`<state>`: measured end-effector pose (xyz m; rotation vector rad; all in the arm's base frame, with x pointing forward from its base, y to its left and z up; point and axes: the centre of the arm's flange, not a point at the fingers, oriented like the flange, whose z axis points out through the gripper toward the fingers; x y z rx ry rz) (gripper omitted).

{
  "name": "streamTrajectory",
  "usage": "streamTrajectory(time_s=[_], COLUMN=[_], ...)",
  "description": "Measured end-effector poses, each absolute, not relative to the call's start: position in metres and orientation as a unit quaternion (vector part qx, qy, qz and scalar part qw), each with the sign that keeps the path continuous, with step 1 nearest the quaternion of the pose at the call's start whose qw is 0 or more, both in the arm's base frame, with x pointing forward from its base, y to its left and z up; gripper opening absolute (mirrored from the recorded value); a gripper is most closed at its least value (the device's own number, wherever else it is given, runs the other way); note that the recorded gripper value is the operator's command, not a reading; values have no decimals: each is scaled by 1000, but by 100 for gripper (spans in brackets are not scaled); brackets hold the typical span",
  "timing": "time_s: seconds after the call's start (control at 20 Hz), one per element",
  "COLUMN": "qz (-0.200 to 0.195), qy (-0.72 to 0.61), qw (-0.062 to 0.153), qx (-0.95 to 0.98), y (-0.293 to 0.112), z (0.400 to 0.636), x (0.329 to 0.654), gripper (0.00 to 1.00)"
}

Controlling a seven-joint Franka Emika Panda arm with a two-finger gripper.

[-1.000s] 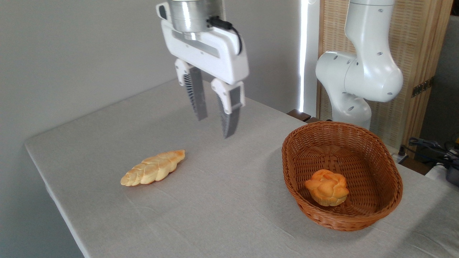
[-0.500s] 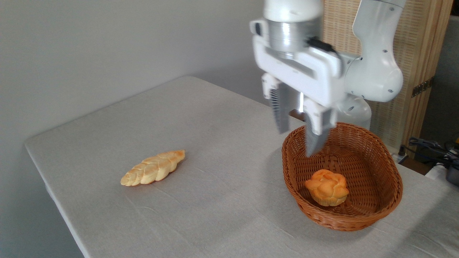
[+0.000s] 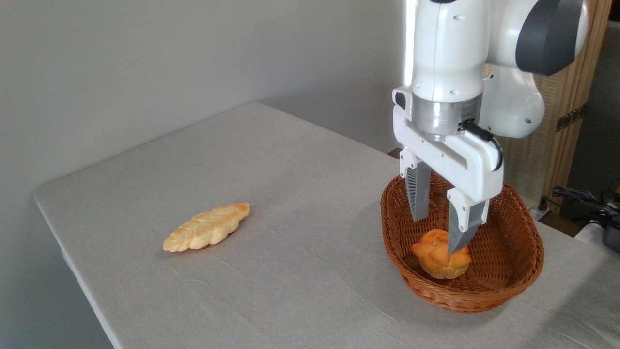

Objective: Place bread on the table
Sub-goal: 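Lower the gripper into the basket and close it on the orange bun, then lift the orange bun out and carry it beside the braided loaf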

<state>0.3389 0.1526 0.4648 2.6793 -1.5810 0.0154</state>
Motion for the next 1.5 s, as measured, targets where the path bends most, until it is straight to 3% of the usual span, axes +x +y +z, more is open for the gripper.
streamTrajectory(time_s=[0.3,0.45,0.5,0.6,0.65,0.7,1.5], qz=[-6,-14,-15,-17,-17,-18,-16], qy=[-522,-523,-522,-521,-521,-521,-528], qw=[-5,1,3,7,9,9,7], qx=[853,852,853,853,853,853,849], y=[150,149,149,150,150,150,145], z=[449,439,437,433,432,431,434], x=[338,335,334,332,331,331,334], gripper=[100,89,79,42,31,28,17])
